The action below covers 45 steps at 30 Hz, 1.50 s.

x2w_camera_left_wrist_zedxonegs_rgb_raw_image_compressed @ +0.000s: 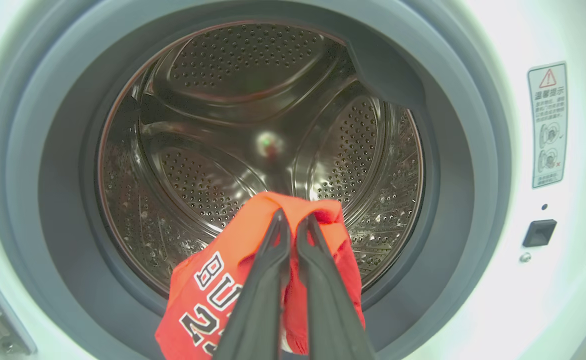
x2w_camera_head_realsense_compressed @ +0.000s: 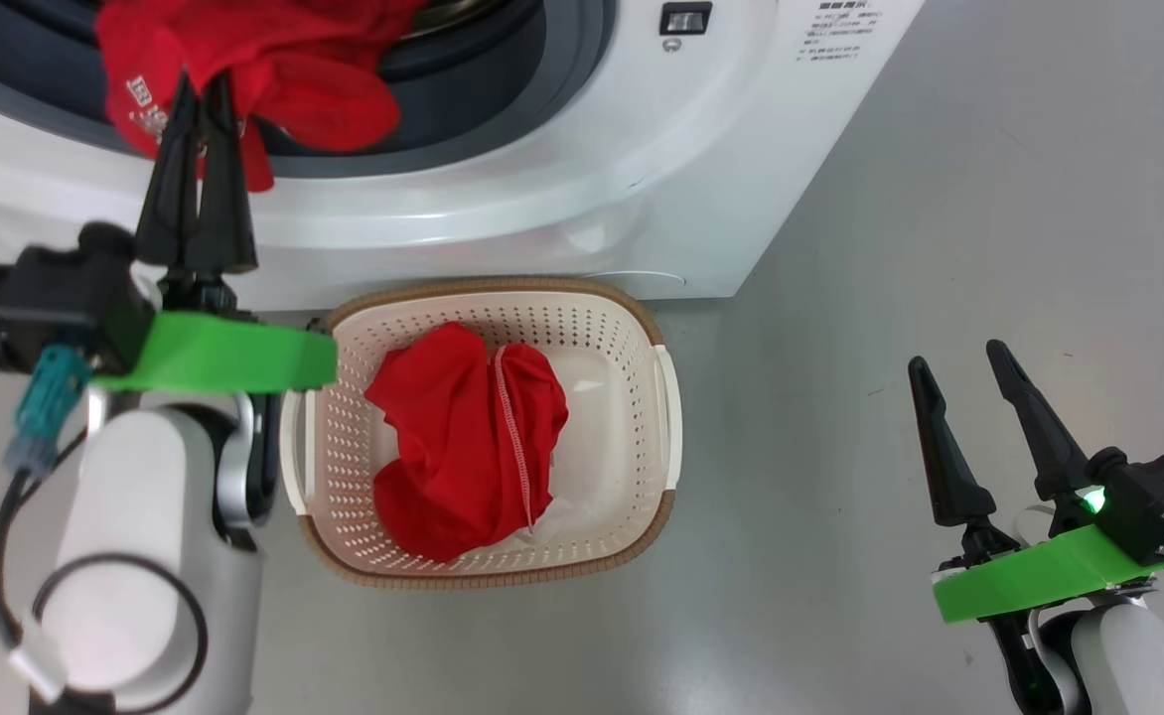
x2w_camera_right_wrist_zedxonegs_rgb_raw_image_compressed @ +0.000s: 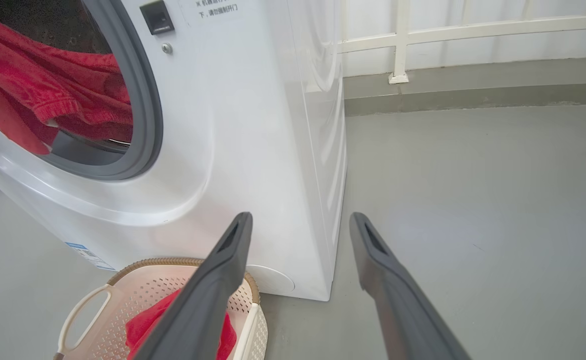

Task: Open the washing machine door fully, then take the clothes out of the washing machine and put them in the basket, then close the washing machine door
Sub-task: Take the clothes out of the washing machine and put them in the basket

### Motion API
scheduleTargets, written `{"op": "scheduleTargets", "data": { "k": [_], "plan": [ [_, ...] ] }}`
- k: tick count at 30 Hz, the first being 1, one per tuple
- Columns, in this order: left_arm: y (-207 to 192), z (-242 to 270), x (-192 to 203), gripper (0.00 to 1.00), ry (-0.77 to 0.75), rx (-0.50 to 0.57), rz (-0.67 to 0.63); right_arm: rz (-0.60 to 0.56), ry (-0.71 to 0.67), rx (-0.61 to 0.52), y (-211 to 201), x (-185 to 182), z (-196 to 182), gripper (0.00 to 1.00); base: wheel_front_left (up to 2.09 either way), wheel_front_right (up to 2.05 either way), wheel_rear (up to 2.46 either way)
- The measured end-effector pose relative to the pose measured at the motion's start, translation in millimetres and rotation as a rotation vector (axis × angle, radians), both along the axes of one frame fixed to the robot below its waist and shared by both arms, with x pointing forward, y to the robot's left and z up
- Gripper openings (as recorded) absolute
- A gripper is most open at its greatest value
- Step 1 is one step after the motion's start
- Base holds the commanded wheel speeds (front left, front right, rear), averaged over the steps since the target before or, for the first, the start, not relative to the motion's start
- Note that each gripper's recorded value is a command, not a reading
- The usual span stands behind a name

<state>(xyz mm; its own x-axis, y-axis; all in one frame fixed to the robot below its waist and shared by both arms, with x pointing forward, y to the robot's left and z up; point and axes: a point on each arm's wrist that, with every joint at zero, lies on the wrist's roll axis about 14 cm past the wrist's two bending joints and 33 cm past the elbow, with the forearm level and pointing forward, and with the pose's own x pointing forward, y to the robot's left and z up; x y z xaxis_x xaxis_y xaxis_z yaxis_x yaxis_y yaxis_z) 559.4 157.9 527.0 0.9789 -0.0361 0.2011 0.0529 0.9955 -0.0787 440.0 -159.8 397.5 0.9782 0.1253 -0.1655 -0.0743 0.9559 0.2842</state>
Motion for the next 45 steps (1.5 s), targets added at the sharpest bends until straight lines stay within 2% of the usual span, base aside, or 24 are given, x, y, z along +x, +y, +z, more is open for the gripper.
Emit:
{"op": "scheduleTargets", "data": {
  "k": [11,17,22,29,38,45],
  "plan": [
    [4,33,-29,0.00,-0.118,-0.016,0.018,0.002,-0.008,-0.006,0,0,3,1.00,0.00,0.00,0.00],
    [-1,20,-40,0.00,-0.085,-0.017,0.008,0.001,-0.006,-0.006,0,-1,2,1.00,0.00,0.00,0.00],
    [-5,-10,-47,0.00,0.006,-0.033,-0.001,0.002,0.000,-0.006,0,-1,0,1.00,0.00,0.00,0.00],
    [-18,-77,-59,0.00,0.209,-0.054,-0.031,0.002,0.016,-0.006,0,-2,-6,1.00,0.00,0.00,0.00],
    [-35,-159,-77,0.00,0.454,-0.031,-0.083,-0.009,0.041,-0.010,-4,-2,-17,1.00,0.00,0.00,0.00],
    [-49,-205,-79,0.00,0.589,-0.008,-0.137,-0.021,0.046,-0.012,-7,6,-23,1.00,0.00,0.00,0.00]
  ]
}}
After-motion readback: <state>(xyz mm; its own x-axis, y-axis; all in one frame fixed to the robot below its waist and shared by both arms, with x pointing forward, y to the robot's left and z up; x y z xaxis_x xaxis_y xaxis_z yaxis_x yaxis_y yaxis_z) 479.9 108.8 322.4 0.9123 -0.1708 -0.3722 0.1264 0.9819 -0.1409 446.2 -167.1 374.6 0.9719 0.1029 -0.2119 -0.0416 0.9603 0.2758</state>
